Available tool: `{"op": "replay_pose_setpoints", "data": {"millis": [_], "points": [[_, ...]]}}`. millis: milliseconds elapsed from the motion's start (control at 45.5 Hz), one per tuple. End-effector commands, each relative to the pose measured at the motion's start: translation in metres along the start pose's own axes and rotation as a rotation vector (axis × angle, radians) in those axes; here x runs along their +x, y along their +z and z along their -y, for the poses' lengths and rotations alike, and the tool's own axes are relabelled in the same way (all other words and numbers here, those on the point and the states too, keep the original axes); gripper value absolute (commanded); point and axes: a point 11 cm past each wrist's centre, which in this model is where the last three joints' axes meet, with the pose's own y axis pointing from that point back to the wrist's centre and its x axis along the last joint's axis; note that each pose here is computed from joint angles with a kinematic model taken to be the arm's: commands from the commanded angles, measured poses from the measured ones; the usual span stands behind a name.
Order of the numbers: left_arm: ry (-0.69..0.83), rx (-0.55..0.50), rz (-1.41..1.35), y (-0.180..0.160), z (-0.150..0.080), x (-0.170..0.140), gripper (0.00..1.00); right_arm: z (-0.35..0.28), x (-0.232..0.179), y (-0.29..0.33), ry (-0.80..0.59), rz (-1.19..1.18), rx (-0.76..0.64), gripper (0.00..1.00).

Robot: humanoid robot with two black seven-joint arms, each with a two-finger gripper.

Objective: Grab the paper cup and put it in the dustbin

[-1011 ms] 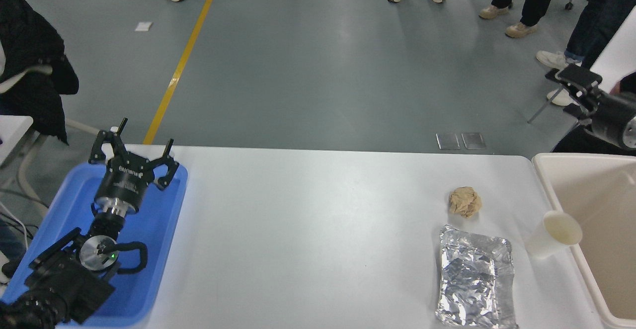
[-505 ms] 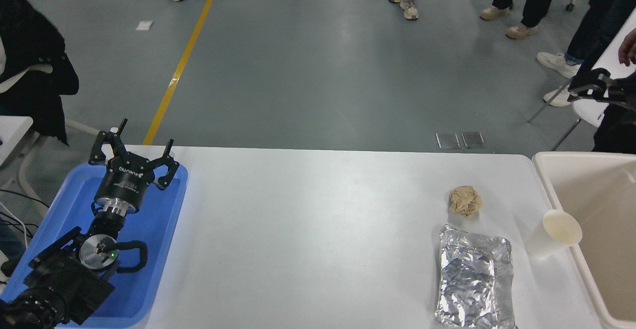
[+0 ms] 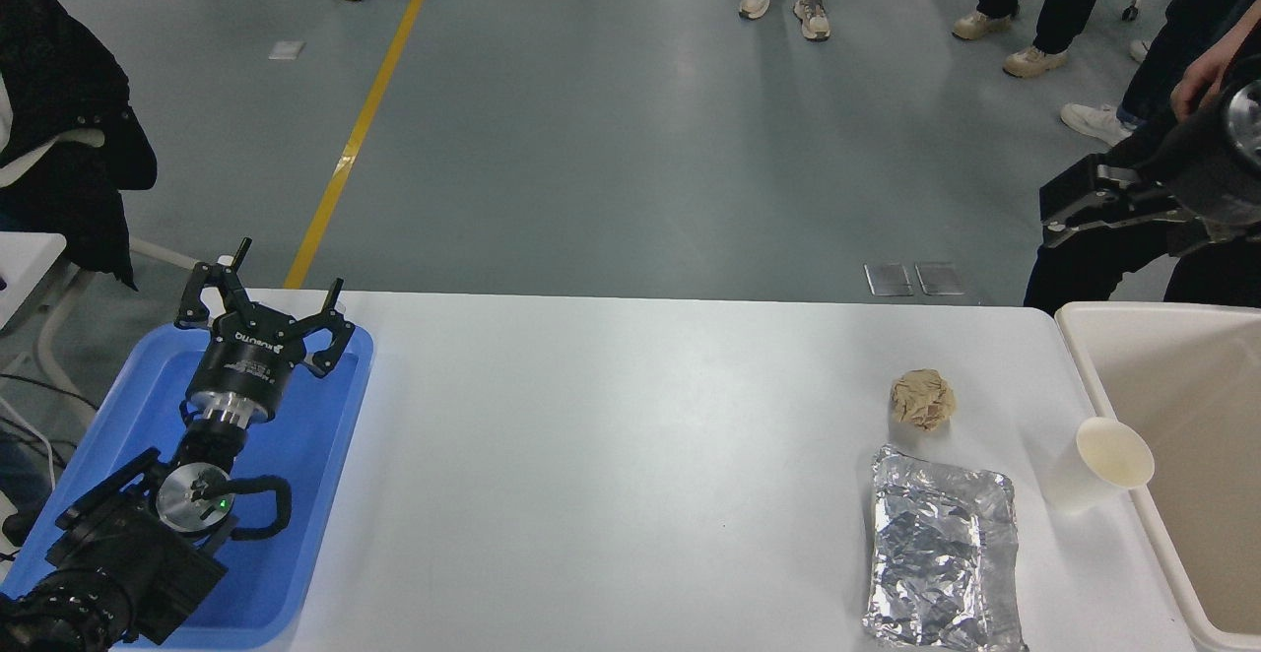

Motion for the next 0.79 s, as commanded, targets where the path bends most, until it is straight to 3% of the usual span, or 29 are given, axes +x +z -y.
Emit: {"op": "replay_pose_setpoints", "data": {"millis": [0,286,637,769], "points": [[0.000,0.000,0.000,0.000,0.000,0.000,1.00,-0.024,-0.020,-0.026,-0.097,-0.085,0.046,1.00],[0.000,0.000,0.000,0.000,0.000,0.000,1.00,-0.009,-0.027,-0.017,-0.131,-0.076,0.033,1.00],[0.000,0.000,0.000,0.000,0.000,0.000,1.00,0.088,-0.060,0.075,-0.138,0.020,-0.110,1.00],[0.000,0.000,0.000,0.000,0.000,0.000,1.00,0.118,-0.062,0.114,-0.079,0.086,-0.192,1.00]]}}
